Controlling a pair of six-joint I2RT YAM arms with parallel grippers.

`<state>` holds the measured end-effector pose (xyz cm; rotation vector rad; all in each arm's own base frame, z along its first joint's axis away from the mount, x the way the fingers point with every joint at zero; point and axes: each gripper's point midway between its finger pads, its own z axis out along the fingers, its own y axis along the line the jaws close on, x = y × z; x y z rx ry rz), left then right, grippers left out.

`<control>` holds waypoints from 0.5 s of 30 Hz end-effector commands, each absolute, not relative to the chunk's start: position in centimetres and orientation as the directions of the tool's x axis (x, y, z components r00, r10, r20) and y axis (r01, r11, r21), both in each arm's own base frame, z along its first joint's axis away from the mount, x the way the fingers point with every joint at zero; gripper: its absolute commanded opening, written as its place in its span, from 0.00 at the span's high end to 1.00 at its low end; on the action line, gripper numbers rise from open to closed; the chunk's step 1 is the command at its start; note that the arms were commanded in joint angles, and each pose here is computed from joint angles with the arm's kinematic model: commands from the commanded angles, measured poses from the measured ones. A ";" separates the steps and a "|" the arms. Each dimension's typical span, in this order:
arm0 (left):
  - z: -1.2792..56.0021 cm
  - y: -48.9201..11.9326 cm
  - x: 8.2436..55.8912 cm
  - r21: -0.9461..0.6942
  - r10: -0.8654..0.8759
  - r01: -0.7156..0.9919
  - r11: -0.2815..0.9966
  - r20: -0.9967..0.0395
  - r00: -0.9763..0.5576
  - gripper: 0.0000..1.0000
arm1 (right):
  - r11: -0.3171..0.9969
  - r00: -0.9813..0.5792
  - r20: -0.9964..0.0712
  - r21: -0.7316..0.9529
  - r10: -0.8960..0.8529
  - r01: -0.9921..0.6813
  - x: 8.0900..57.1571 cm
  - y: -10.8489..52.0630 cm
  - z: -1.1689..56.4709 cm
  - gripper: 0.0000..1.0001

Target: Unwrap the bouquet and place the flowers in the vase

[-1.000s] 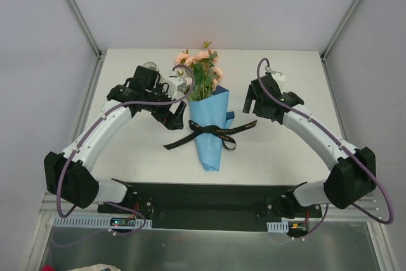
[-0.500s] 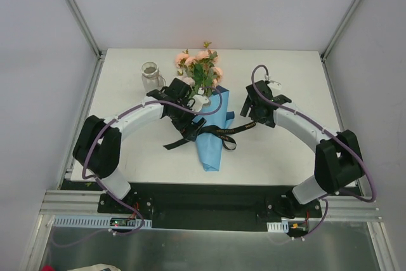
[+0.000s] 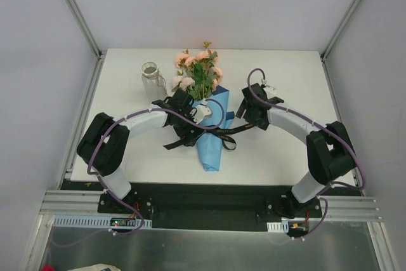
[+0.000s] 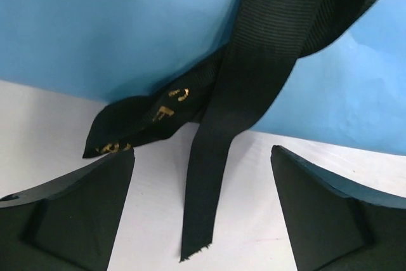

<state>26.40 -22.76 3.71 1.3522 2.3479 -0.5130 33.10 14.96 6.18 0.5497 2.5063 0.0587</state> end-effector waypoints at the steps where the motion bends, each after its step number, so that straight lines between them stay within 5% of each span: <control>1: 3.1 -23.5 27.6 -0.064 0.761 0.906 0.418 -0.519 -0.388 0.14 | 0.895 -0.735 -0.515 0.203 0.442 0.397 33.4 16.2 6.3 0.18; 4: 3.5 -23.6 27.6 -0.055 0.766 0.917 0.394 -0.532 -0.361 0.26 | 0.889 -0.736 -0.501 0.208 0.455 0.408 33.0 16.9 5.7 0.20; 8: 3.4 -23.6 27.3 -0.057 0.763 0.917 0.395 -0.535 -0.362 0.57 | 0.878 -0.737 -0.482 0.196 0.473 0.436 32.2 17.4 4.3 0.23; 15: 3.3 -23.2 27.6 -0.031 0.766 0.909 0.415 -0.528 -0.367 0.69 | 0.838 -0.725 -0.425 0.217 0.542 0.500 31.3 18.5 2.1 0.29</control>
